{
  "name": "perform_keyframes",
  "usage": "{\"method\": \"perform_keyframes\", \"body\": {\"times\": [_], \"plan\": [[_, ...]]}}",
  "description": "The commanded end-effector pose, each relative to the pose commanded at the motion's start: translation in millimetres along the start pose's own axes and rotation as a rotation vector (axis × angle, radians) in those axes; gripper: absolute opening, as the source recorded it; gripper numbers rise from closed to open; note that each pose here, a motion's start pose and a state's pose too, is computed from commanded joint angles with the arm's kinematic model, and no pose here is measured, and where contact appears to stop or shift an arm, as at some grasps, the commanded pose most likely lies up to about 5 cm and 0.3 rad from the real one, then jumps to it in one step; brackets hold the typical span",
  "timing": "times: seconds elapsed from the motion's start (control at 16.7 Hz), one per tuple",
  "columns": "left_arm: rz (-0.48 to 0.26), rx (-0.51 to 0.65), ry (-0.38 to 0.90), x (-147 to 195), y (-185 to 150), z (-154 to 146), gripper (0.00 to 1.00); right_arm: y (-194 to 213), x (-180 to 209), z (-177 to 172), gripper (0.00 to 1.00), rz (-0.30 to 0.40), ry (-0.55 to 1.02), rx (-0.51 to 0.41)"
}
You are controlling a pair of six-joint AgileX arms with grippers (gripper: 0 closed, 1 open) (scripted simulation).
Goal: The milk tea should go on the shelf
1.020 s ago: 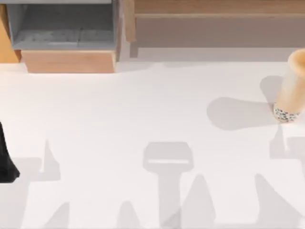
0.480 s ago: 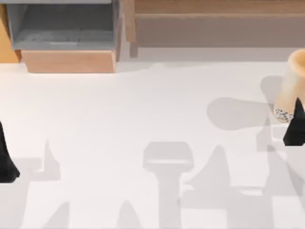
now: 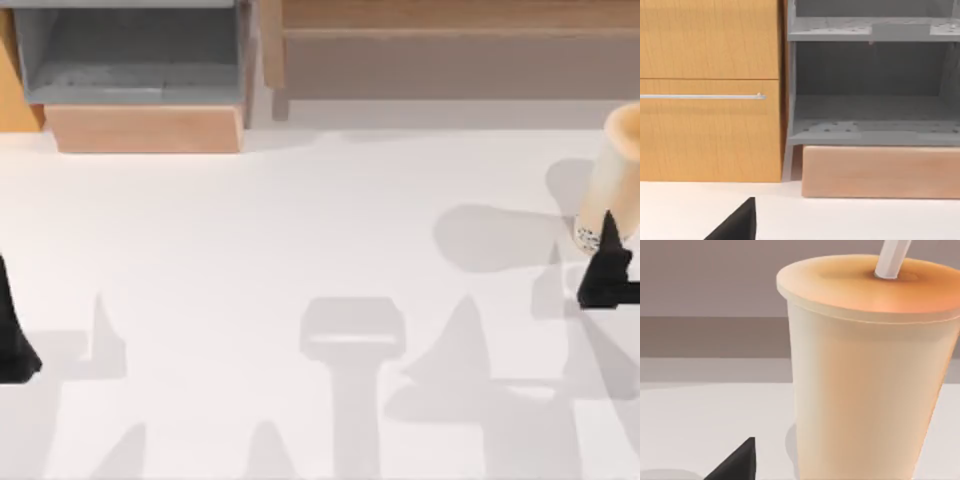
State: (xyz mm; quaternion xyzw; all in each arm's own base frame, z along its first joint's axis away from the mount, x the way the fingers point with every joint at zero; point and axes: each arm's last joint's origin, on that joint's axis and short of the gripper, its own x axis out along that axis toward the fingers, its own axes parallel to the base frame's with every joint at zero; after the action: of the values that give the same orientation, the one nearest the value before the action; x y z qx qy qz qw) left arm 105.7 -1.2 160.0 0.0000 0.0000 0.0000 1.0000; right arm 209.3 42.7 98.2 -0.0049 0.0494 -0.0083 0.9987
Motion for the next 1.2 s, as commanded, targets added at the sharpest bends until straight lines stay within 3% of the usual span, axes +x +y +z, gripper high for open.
{"method": "perform_keyframes", "body": {"times": [0.3, 0.78, 1.08, 1.2], "plan": [[0.000, 0.000, 0.000, 0.0, 0.0, 0.0, 1.00, -0.7, 3.4, -0.4, 1.00, -0.002, 0.004, -0.001], [0.000, 0.000, 0.000, 0.0, 0.0, 0.0, 1.00, 0.7, 73.4, 0.8, 1.00, 0.000, -0.003, 0.001], [0.000, 0.000, 0.000, 0.0, 0.0, 0.0, 1.00, 0.0, 80.0, 0.0, 1.00, 0.000, 0.000, 0.000], [0.000, 0.000, 0.000, 0.0, 0.0, 0.0, 1.00, 0.0, 80.0, 0.0, 0.85, 0.000, 0.000, 0.000]]}}
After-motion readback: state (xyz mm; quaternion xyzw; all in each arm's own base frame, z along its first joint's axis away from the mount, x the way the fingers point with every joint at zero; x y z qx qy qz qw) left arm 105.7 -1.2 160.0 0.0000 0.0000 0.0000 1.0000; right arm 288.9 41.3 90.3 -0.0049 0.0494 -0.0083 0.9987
